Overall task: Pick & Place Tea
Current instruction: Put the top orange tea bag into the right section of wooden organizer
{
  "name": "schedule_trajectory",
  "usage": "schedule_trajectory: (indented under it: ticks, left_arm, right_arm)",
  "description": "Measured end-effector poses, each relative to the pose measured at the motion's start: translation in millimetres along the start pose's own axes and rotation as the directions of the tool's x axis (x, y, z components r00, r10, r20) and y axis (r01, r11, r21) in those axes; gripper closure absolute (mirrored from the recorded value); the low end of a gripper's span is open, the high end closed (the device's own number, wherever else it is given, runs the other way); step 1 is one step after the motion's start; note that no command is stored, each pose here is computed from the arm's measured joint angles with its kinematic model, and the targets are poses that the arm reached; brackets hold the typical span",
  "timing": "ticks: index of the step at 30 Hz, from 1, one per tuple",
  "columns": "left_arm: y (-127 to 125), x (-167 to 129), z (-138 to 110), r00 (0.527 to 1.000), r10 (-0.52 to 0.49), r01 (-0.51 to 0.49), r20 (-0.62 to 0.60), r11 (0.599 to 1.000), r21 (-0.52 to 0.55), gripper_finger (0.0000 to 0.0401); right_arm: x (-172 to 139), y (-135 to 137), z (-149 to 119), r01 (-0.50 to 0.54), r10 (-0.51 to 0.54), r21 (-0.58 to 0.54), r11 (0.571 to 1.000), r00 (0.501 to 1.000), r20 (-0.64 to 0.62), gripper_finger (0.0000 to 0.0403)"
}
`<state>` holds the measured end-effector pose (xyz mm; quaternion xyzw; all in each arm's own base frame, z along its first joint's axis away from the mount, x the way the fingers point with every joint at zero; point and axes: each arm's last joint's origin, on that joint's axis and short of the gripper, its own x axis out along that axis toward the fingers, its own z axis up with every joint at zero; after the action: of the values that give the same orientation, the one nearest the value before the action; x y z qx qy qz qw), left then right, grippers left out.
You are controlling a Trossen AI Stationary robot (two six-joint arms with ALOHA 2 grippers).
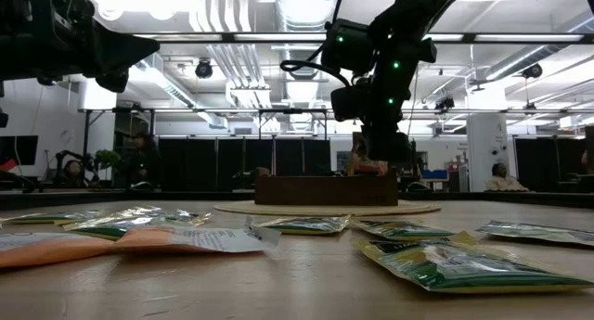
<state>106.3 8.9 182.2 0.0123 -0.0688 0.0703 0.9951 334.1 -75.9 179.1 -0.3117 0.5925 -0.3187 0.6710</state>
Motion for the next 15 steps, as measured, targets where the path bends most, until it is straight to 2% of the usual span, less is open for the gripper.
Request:
schedule_trajectory:
  ticks: [4, 15]
  left_arm:
    - [0.0, 0.0, -0.1, 1.0, 0.0, 0.0, -0.001, 1.0, 0.0, 0.0401]
    - [0.0, 0.0, 0.0, 1.0, 0.0, 0.0, 0.0, 1.0, 0.0, 0.0401]
  right_arm:
    - [1.4, -1.1, -0.6, 0.0, 0.0, 0.015, 1.0, 1.0, -0.005, 0.0382]
    - [3.2, -2.3, -1.6, -0.002, 0.003, 0.036, 0.999, 1.0, -0.013, 0.0318]
